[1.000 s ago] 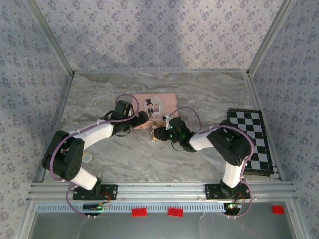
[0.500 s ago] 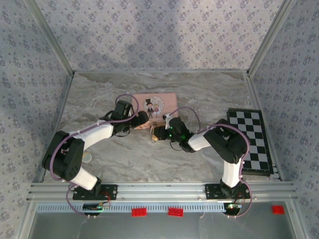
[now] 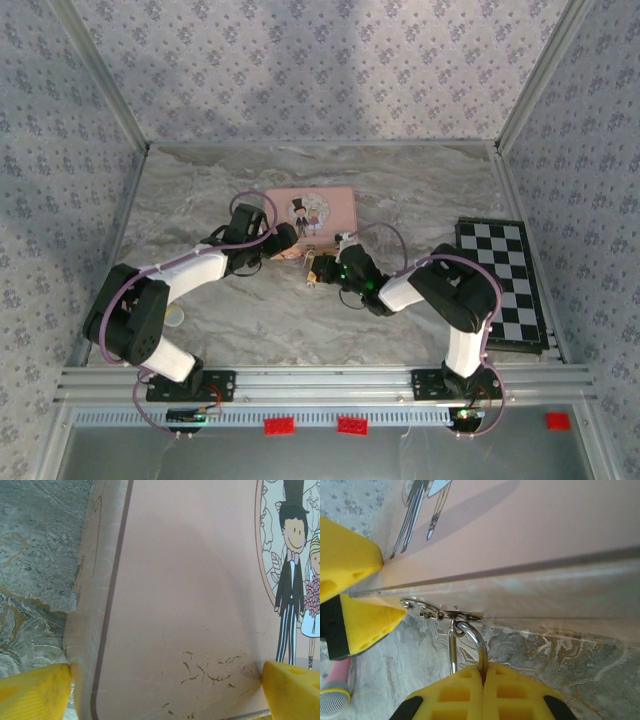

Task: Unlock a padlock with a key

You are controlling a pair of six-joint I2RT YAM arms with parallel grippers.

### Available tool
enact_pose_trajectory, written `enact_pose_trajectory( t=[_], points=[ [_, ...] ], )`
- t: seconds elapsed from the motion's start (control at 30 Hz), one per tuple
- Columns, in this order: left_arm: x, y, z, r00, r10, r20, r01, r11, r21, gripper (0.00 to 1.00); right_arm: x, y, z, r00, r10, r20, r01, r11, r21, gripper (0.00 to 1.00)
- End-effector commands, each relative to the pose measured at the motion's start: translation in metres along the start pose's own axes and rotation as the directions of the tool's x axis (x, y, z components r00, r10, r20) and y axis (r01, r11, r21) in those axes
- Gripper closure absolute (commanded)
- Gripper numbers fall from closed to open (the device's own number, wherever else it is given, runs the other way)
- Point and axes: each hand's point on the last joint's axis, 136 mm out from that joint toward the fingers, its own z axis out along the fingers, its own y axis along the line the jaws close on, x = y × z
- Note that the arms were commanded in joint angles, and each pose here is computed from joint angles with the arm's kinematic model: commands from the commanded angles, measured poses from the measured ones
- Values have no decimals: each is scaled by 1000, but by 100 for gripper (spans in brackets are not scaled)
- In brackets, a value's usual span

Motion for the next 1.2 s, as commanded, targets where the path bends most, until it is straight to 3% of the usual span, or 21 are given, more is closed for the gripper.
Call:
enact_pose_trajectory(
  t=[0.0,1.17],
  points=[
    [21,12,2,998,-12,-56,10,999,-46,5,-16,-8,-6,985,143,97,-144,989,11,100],
    [29,8,10,997,-46,-58,43,998,-48,5,-57,4,-24,912,301,279,-288,954,-87,100]
  ],
)
